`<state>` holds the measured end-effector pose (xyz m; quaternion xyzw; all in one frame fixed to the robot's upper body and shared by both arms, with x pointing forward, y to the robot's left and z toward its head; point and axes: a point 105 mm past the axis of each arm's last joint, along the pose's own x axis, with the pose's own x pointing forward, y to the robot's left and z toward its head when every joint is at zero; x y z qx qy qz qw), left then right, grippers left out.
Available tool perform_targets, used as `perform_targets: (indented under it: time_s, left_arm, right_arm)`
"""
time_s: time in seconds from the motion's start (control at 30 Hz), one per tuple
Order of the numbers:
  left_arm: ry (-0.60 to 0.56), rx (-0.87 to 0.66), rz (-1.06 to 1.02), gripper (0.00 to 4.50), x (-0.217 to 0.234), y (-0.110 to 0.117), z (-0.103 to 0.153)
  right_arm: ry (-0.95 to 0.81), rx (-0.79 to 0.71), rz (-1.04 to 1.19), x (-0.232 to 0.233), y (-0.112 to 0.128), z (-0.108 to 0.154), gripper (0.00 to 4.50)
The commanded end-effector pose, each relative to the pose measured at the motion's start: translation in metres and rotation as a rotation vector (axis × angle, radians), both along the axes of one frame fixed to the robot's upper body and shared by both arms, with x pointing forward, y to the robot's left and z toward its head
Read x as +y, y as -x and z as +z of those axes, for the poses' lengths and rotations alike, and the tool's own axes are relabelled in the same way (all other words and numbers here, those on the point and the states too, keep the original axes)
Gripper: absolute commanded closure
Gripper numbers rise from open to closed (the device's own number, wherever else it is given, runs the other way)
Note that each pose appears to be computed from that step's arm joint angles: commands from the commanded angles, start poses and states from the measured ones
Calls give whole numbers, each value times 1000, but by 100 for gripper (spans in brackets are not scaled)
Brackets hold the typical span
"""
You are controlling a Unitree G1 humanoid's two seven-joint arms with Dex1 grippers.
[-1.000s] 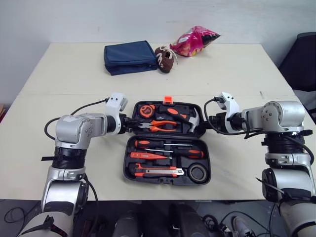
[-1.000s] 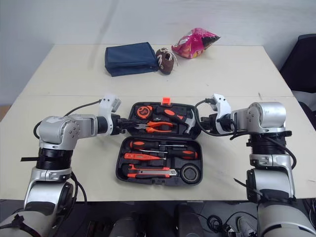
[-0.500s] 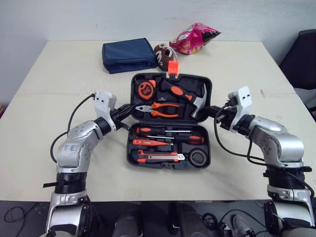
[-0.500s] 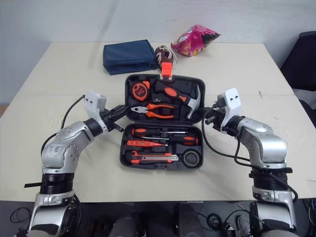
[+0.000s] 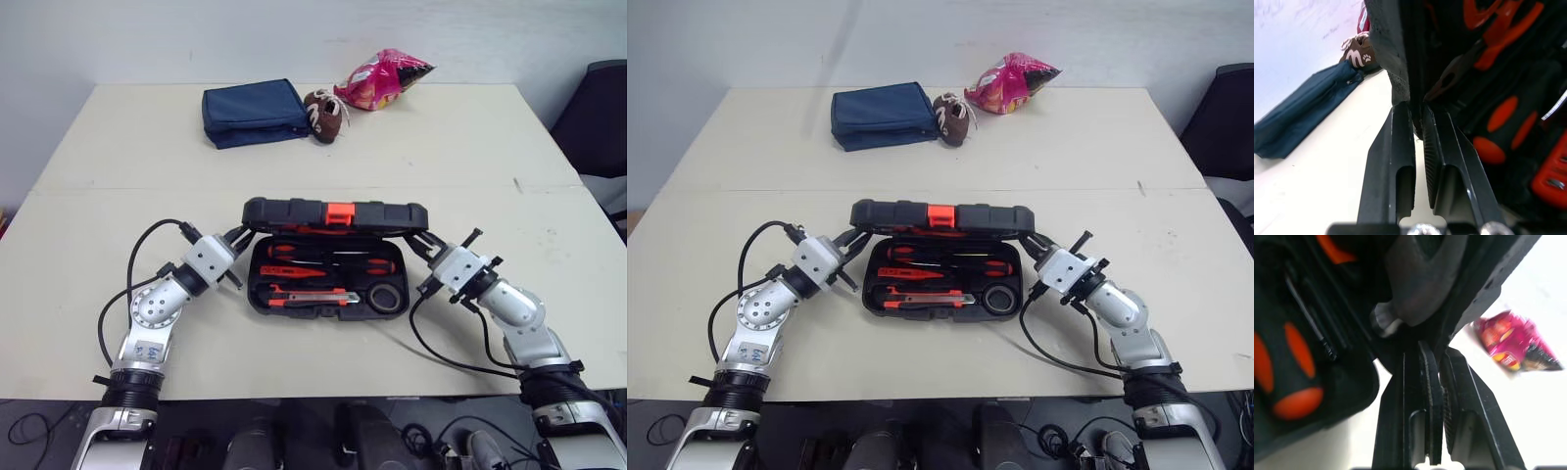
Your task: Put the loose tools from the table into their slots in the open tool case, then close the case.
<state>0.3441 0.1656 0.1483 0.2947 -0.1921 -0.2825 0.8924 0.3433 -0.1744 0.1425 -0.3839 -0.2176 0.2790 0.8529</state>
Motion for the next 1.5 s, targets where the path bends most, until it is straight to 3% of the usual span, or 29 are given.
perform_targets:
  time_s: [0.03, 0.07, 0.17, 0.23, 0.33, 0.43, 0.47, 0.5, 0.57, 0.63, 0.7, 0.77, 0.87, 0.97, 1.1, 1.17, 1.27, 1.4, 1.5]
  left_arm:
    - [20, -5, 64, 449, 28, 1, 3]
    - [32, -21, 60, 413, 32, 6, 8]
    - [7, -3, 96, 300, 49, 23, 8]
    - [-57, 70, 141, 220, 73, 37, -2]
    - [-83, 140, 219, 220, 103, 48, -8]
    - [-8, 176, 267, 220, 120, 52, -5]
    - [53, 210, 317, 220, 135, 53, -3]
    - [79, 252, 291, 216, 133, 45, 5]
    - [103, 307, 248, 214, 127, 37, 15]
    - [136, 394, 142, 270, 93, 16, 20]
    - [53, 410, 112, 346, 72, 1, 25]
    - [33, 411, 78, 438, 53, -17, 32]
    - [39, 427, 8, 449, 18, -45, 40]
    - [-86, 506, -25, 449, 1, -66, 14]
    - [-69, 559, -88, 449, -6, -74, -1]
    - [-3, 564, -138, 449, -12, -75, 1]
    - [-37, 583, -224, 449, -19, -68, -5]
    - [-75, 686, -416, 449, -10, -33, -20]
    - [-61, 674, -425, 449, -2, -16, -20]
  right_arm:
    - [137, 48, -36, -19, 2, -21, 450]
    - [144, 32, -31, -22, 4, -14, 366]
    - [159, -22, -84, -46, 14, 3, 231]
    - [220, 6, -110, -62, 23, -2, 146]
    - [267, 53, -106, -73, 32, -10, 146]
    - [245, 92, -130, -81, 35, -12, 146]
    - [198, 143, -176, -94, 38, -13, 146]
    - [114, 296, -120, -89, 51, -21, 167]
    - [-1, 510, 7, -72, 73, -29, 234]
    - [-33, 672, 113, -45, 86, -36, 334]
    - [-74, 822, 152, -29, 94, -43, 436]
    - [-37, 914, 201, -15, 101, -52, 450]
    - [16, 1003, 276, 5, 107, -65, 450]
    - [23, 987, 339, 29, 96, -66, 450]
    - [-1, 938, 319, 35, 83, -60, 450]
    - [-5, 951, 304, 35, 81, -60, 450]
    - [0, 915, 290, 37, 76, -55, 450]
    - [11, 759, 216, 35, 31, -23, 450]
    - [73, 731, 236, 38, 21, -22, 450]
